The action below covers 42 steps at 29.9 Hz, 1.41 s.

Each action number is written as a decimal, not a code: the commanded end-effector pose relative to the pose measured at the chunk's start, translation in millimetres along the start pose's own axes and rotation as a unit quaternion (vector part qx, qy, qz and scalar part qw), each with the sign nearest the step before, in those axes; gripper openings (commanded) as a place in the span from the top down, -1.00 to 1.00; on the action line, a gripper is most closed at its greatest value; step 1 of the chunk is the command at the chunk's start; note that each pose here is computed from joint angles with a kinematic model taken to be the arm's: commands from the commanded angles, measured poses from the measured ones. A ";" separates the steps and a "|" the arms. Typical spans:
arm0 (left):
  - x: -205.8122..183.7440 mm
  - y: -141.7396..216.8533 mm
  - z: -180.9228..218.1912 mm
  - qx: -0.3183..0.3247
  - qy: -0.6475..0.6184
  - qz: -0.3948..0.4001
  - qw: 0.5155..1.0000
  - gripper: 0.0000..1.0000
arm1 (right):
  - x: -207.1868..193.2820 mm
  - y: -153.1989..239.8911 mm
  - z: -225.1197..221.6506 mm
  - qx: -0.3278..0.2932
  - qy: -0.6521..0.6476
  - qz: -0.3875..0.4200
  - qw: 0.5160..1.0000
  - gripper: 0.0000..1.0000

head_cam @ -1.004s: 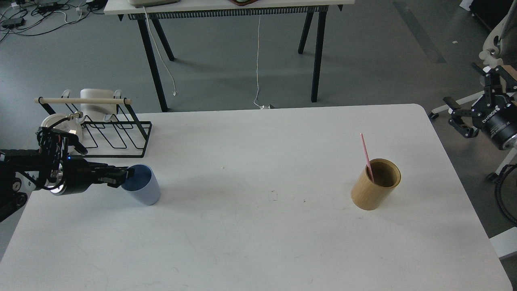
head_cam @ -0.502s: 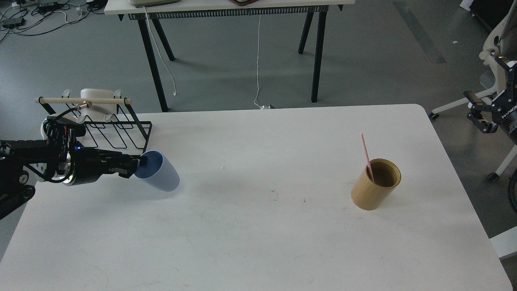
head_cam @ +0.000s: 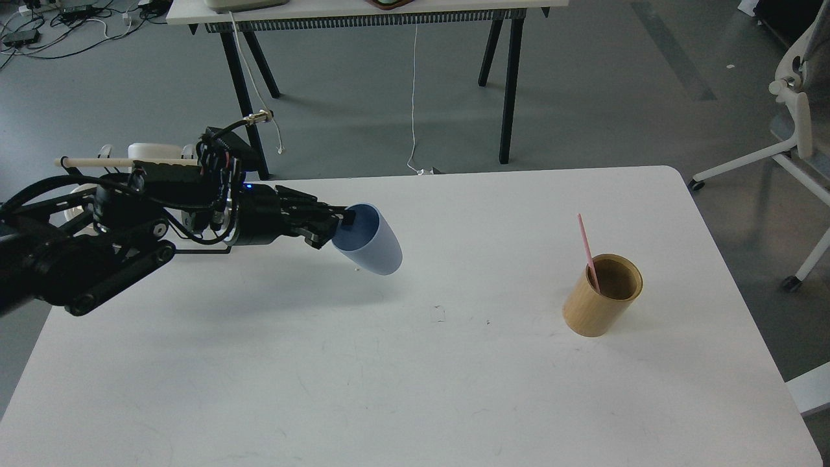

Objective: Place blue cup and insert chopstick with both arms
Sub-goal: 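Lift the light-blue cup with the left gripper toward the table center, then lower the light-blue cup onto the table and open the left gripper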

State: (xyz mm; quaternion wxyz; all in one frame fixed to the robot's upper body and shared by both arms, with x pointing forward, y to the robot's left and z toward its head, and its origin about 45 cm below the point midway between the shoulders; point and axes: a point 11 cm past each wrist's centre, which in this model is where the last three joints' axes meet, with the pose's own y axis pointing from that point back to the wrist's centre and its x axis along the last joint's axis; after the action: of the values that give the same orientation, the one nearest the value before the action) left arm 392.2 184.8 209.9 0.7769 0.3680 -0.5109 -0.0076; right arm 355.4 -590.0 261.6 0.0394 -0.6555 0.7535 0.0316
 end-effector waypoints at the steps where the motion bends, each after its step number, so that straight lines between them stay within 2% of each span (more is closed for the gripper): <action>1: 0.1 -20.7 17.0 -0.014 -0.052 -0.021 0.998 0.93 | 4.0 3.5 3.3 -0.005 0.002 0.005 1.000 -0.92; 9: -11.1 -29.5 20.0 -0.005 -0.117 -0.058 0.992 0.93 | 2.8 4.7 8.1 -0.010 0.002 0.004 1.000 -0.92; 20: -24.4 -59.2 51.1 -0.047 -0.102 -0.059 0.992 0.91 | 4.1 6.1 9.2 -0.013 0.003 0.004 1.000 -0.92; 42: -50.0 -58.6 35.2 -0.026 -0.071 -0.078 0.994 0.83 | 2.2 8.7 18.7 -0.023 0.001 0.003 1.000 -0.93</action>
State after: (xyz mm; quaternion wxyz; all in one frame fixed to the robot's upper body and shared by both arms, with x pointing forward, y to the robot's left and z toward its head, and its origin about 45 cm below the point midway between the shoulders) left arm 360.4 139.6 146.7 0.7444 0.3798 -0.5383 -0.1089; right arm 347.3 -589.0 243.1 0.0249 -0.6540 0.7546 0.0476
